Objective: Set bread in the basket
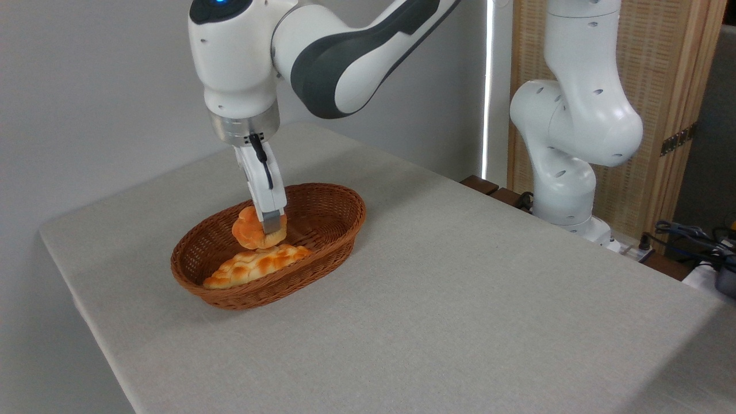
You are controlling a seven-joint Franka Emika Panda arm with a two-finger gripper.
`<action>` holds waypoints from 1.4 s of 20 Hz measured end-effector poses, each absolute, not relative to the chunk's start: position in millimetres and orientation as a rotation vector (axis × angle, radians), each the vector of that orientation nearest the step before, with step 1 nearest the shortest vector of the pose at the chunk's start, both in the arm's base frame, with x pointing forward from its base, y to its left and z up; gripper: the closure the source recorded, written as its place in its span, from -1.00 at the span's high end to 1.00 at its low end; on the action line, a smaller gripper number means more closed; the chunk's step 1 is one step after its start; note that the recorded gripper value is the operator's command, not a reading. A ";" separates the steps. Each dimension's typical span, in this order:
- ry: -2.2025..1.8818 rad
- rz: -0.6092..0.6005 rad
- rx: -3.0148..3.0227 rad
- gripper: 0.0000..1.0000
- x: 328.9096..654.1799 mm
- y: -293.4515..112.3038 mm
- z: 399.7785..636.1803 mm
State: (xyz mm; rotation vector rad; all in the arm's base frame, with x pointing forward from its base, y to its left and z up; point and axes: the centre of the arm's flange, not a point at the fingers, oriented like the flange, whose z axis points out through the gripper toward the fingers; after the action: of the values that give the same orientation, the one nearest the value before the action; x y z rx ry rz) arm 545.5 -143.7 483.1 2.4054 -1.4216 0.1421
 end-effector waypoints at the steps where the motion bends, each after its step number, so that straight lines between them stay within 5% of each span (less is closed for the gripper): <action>1: -1.415 0.136 2.408 1.00 545.7 -144.6 481.2; 15: -1.403 0.151 2.420 1.00 551.3 -144.0 479.0; 28: -1.336 0.289 2.736 1.00 582.3 -57.2 574.2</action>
State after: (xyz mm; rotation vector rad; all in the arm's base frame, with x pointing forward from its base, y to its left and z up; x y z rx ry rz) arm 582.3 -57.2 574.2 2.7355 -1.3360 0.2890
